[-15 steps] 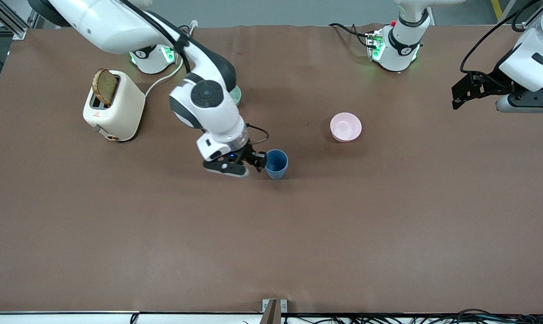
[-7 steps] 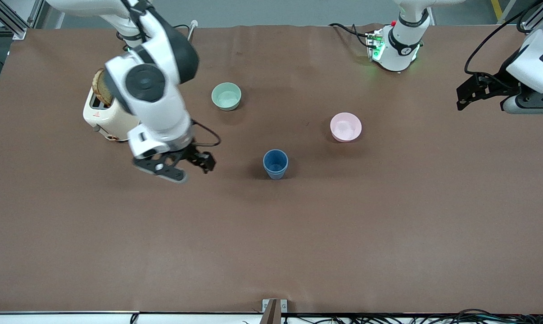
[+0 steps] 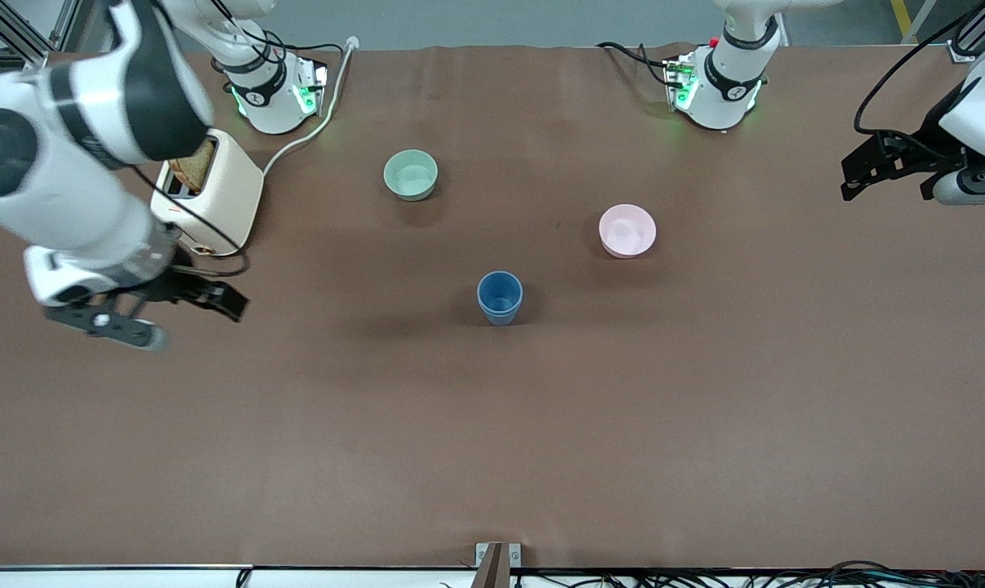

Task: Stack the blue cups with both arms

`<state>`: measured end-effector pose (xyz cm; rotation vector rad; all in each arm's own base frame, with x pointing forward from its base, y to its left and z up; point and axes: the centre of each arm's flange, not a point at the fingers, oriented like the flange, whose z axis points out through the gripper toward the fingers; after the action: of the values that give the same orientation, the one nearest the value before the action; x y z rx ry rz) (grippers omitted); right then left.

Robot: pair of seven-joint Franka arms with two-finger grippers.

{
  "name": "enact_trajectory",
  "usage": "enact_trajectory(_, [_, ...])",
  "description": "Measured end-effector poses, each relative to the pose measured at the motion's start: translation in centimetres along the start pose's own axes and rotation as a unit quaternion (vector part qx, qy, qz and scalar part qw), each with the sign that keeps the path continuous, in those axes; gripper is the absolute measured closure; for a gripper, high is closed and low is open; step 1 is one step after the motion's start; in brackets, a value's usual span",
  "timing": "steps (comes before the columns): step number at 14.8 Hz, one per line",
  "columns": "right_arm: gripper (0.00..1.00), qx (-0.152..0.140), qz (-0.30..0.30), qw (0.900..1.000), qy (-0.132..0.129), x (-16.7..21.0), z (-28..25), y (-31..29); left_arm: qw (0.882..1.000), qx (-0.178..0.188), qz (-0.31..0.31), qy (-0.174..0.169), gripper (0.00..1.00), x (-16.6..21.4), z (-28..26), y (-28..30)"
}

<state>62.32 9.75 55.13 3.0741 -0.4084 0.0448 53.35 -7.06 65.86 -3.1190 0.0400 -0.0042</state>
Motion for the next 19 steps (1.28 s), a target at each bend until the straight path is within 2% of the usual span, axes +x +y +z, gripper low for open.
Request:
enact_trajectory(5, [0.0,-0.004,-0.04,0.999,-0.008,-0.9,-5.8,9.9,1.0,0.0,-0.002,0.001,0.0,0.0,-0.1,0.0])
enact_trajectory(7, [0.0,-0.006,-0.053,0.999,-0.008,-2.0,-7.7,11.4,1.0,0.0,-0.002,0.001,0.0,0.0,-0.1,0.0])
enact_trajectory(10, [0.0,-0.001,-0.069,0.997,-0.028,-3.4,-9.1,13.4,1.0,0.0,-0.002,0.001,0.0,0.0,-0.1,0.0])
enact_trajectory(13, [0.0,0.015,-0.095,0.995,-0.037,-3.7,-9.6,16.2,1.0,0.0,-0.002,0.001,0.0,0.0,-0.1,0.0])
enact_trajectory(19, [0.0,0.018,-0.119,0.992,-0.045,-3.8,-9.6,18.1,1.0,0.0,-0.001,0.001,0.0,0.0,-0.1,0.0])
